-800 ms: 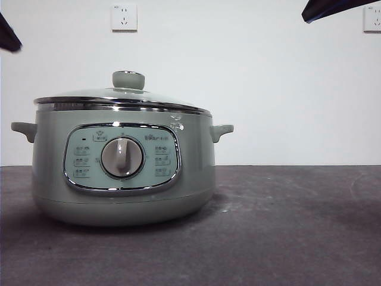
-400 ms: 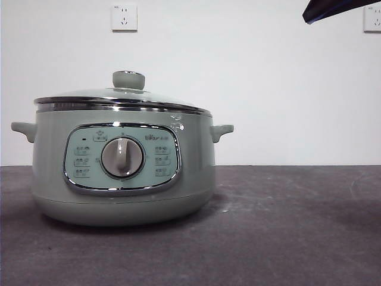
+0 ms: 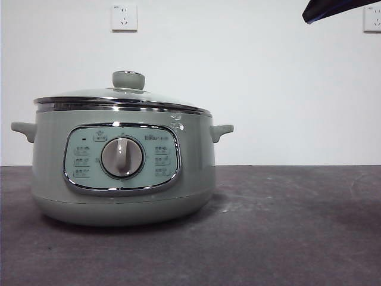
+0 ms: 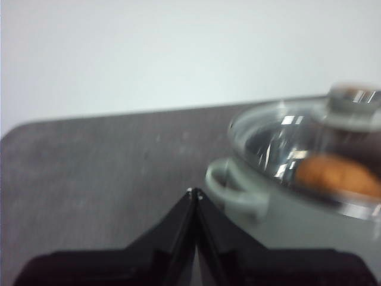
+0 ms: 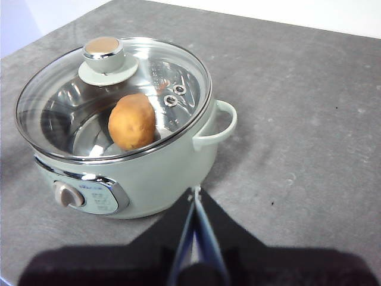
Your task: Pick up the potato,open the lid,put the potato in the pot,close the lid
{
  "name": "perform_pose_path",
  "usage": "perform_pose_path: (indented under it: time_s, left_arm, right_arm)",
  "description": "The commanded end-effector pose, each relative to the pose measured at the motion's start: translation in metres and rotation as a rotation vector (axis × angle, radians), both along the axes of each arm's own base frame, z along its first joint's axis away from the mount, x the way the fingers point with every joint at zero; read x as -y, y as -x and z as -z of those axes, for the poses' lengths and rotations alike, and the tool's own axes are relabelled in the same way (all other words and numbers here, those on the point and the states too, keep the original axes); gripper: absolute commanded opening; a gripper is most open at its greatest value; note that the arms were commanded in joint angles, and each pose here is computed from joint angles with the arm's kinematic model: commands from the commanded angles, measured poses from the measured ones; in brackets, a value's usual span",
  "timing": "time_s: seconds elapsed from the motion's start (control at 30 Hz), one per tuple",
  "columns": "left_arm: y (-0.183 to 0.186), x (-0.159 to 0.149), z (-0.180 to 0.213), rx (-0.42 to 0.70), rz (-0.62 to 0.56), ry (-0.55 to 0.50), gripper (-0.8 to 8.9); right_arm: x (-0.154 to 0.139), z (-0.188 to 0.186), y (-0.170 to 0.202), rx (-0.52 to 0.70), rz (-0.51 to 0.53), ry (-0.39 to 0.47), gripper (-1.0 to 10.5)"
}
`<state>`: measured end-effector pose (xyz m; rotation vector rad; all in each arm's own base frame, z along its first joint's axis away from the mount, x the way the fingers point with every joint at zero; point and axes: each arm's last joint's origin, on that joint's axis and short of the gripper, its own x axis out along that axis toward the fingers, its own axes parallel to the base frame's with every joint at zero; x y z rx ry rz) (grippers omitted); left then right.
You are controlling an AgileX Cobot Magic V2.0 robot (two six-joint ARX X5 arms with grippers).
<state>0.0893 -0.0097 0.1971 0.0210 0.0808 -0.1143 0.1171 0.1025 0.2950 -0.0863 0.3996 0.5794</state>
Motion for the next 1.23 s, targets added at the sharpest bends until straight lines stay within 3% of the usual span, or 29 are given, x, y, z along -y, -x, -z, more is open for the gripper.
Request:
perform_pose_path:
  time_s: [0.03,0.43,1.23]
  left_arm:
    - [-0.003,-0.001,0.018,-0.009,-0.015,-0.012,-0.03]
    - [-0.006,-0.002,0.051,-0.105,-0.035,-0.025,-0.03]
    - [-0.006,-0.002,0.05,-0.101,-0.035,-0.02,-0.03]
  right_arm:
    - [0.0,0.001,0.0,-0.004,0.001,-0.009,0.0]
    - [0.0,0.001,0.0,-0.005,0.001,-0.008,0.0]
    - [0.0,0.001,0.0,-0.005,0.001,-0.008,0.0]
